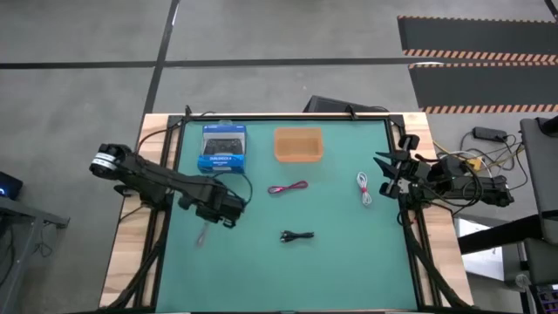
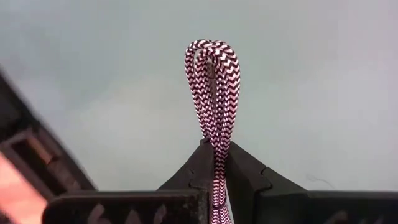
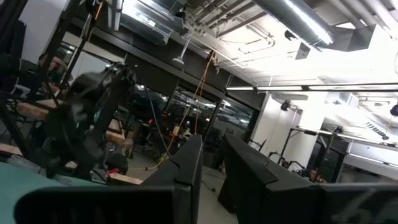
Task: Pick and place USB-C Cables
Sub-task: Put the white black charger cable into the orange bin
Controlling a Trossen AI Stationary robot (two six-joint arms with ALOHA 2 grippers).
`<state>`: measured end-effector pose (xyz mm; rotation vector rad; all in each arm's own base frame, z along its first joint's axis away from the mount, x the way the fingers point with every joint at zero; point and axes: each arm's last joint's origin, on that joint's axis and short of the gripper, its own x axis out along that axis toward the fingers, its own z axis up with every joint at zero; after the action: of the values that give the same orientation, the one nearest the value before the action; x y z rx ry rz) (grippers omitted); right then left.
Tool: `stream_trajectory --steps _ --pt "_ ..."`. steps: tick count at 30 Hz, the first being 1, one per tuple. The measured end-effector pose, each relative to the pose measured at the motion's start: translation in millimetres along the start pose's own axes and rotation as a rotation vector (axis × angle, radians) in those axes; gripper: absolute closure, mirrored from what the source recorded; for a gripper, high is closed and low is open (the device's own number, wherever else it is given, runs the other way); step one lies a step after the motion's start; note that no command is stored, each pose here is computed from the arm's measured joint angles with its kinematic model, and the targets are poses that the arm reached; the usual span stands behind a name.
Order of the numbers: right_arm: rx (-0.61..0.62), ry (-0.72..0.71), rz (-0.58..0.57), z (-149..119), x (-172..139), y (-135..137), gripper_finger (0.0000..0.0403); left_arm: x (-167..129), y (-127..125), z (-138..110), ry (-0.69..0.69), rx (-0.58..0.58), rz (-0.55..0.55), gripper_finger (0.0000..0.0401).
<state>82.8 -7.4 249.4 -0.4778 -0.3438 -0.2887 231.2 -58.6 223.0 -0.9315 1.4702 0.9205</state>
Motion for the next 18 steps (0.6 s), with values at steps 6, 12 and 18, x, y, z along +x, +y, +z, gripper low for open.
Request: stream_trajectory --steps 6,12,18 --pt "0.006 -0.006 0.011 0 0 0 0.0344 -38 -19 3 -0.185 0.236 -0.14 0.0392" --pt "0.044 -0.051 0.093 2 0 3 0.0345 -66 -32 8 -0.376 0.356 -0.233 0.0393" --pt "0.059 -0.074 0.092 4 -4 1 0.0359 -82 -45 12 -0.51 0.459 -0.341 0.0393"
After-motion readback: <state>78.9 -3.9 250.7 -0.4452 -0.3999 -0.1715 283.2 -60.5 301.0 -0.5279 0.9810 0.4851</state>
